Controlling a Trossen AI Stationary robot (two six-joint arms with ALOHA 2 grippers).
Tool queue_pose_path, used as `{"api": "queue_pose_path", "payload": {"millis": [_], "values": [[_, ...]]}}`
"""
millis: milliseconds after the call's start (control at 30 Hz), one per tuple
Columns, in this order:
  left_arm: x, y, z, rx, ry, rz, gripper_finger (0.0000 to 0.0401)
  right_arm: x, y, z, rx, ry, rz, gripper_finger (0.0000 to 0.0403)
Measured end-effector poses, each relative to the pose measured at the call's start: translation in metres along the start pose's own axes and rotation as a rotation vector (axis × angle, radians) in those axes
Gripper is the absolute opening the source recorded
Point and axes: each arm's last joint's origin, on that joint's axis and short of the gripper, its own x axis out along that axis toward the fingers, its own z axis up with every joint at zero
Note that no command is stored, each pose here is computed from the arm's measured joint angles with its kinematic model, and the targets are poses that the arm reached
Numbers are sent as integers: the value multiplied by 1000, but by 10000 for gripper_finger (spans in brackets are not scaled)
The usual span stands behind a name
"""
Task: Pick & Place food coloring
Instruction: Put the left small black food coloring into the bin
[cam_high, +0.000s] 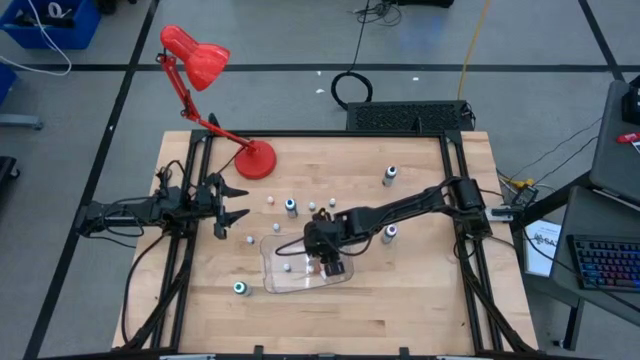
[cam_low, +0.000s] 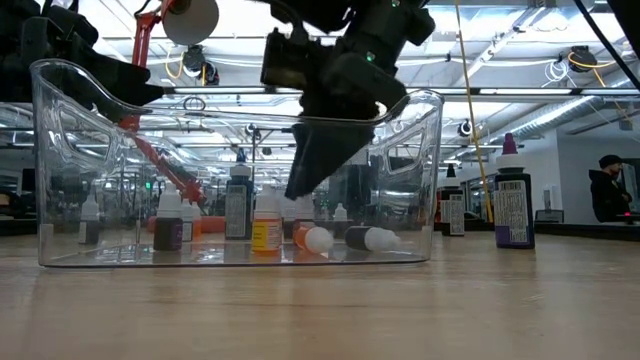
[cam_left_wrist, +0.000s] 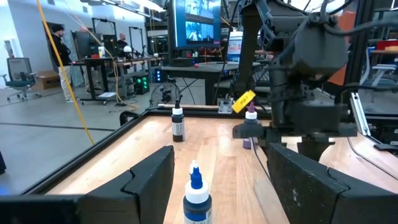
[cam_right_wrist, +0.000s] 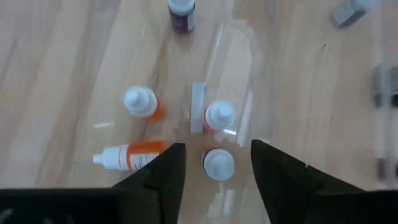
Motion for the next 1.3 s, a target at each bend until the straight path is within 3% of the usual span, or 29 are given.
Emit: {"api": "queue_pose_path", "payload": {"millis": [200, 400, 533, 767, 1000, 1300], "values": [[0, 0, 0, 0, -1, 0, 257, -29, 2, 7, 7, -54, -5, 179], [0, 0, 0, 0, 0, 0, 257, -86, 1, 15, 16, -153, -16, 169], [0, 0, 0, 0, -1, 0, 257, -129, -4, 1, 48, -200, -46, 161], [0, 0, 0, 0, 0, 0, 257, -169, -8, -90, 122, -340, -251, 149], [0, 0, 3, -8, -32, 0, 257, -175, -4, -190, 202, -630, -365, 150], [0, 0, 5, -73, -53, -1, 257, -172, -2, -258, 299, -772, -474, 141]]}}
